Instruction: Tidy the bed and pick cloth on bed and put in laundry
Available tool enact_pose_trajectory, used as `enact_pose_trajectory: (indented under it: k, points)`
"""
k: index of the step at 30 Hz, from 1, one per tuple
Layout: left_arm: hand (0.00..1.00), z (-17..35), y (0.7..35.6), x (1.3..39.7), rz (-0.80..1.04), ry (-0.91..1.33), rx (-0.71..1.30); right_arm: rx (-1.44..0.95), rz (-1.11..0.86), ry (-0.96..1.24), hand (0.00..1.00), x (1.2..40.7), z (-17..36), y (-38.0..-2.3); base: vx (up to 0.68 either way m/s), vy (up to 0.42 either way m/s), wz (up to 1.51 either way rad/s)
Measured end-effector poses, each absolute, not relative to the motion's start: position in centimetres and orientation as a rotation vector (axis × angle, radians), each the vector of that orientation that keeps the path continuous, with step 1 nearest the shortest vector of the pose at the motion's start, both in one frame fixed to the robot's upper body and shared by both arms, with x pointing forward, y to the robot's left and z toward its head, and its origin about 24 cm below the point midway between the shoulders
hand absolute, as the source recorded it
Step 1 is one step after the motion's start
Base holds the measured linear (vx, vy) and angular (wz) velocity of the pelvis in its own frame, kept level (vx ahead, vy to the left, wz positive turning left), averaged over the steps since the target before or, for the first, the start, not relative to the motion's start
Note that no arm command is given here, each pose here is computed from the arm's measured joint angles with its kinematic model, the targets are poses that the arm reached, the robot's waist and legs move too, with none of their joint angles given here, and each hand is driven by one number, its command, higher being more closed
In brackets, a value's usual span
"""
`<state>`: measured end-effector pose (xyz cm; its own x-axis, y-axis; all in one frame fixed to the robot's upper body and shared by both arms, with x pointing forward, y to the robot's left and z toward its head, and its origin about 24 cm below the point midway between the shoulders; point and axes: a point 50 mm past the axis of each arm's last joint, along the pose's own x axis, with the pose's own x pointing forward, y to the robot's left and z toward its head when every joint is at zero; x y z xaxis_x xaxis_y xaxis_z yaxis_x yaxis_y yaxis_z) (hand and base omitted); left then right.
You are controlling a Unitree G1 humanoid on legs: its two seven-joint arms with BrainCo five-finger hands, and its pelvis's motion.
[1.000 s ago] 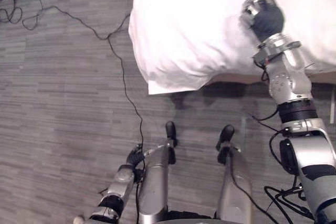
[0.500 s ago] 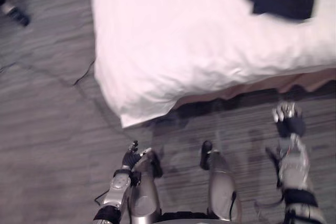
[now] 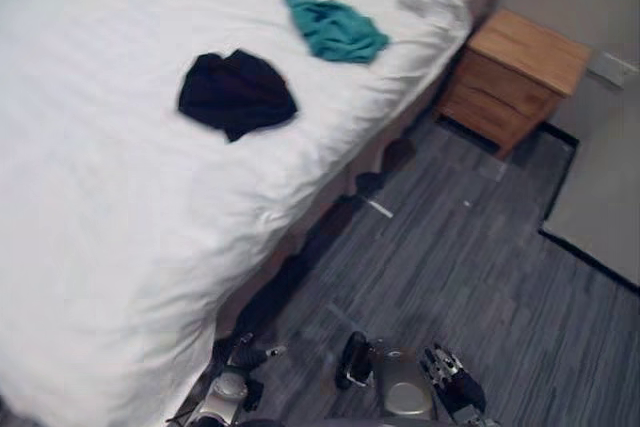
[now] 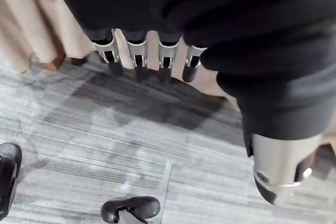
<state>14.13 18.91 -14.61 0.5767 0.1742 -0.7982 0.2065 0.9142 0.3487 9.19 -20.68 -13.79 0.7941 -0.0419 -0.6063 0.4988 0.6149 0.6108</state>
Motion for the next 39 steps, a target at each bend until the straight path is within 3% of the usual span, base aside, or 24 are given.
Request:
enact_pose_trajectory:
  k: [4,7,12,15,23,28,37,39]
  points:
    - [0.0,-14.6,20.3,13.3,0.206,0.978,0.299,0.669,-0.163,0.645,0.0,10.8,-13.6,-20.6,0.28,-0.096,-2.24]
    - [0.0,-14.4,21.9,12.7,0.277,0.969,0.273,0.566,-0.057,0.716,0.0,10.6,-14.1,-19.8,0.29,0.051,-1.95]
    - [0.0,-15.1,21.8,10.7,0.284,1.022,0.277,0.432,0.021,0.736,0.0,10.5,-13.9,-20.0,0.41,0.229,-1.54]
    - [0.0,-15.2,23.7,9.5,0.269,1.097,0.373,0.433,0.069,0.76,0.0,10.3,-14.3,-17.5,0.56,0.307,-0.82]
    - [0.0,-14.8,22.2,12.8,0.192,1.026,0.38,0.345,0.116,0.679,0.0,11.7,-13.3,-18.2,0.59,0.097,0.09]
    - [0.0,-15.1,21.4,12.5,0.216,1.054,0.284,0.261,0.148,0.7,0.0,14.1,-13.0,-18.1,0.55,-0.145,0.21]
    - [0.0,-14.8,21.1,12.5,0.264,0.99,0.215,0.145,0.203,0.722,0.0,13.9,-12.9,-19.1,0.57,-0.056,0.55]
    - [0.0,-14.8,22.0,11.9,0.294,1.001,0.222,0.172,0.224,0.719,0.0,13.8,-13.1,-17.7,0.64,0.008,1.03]
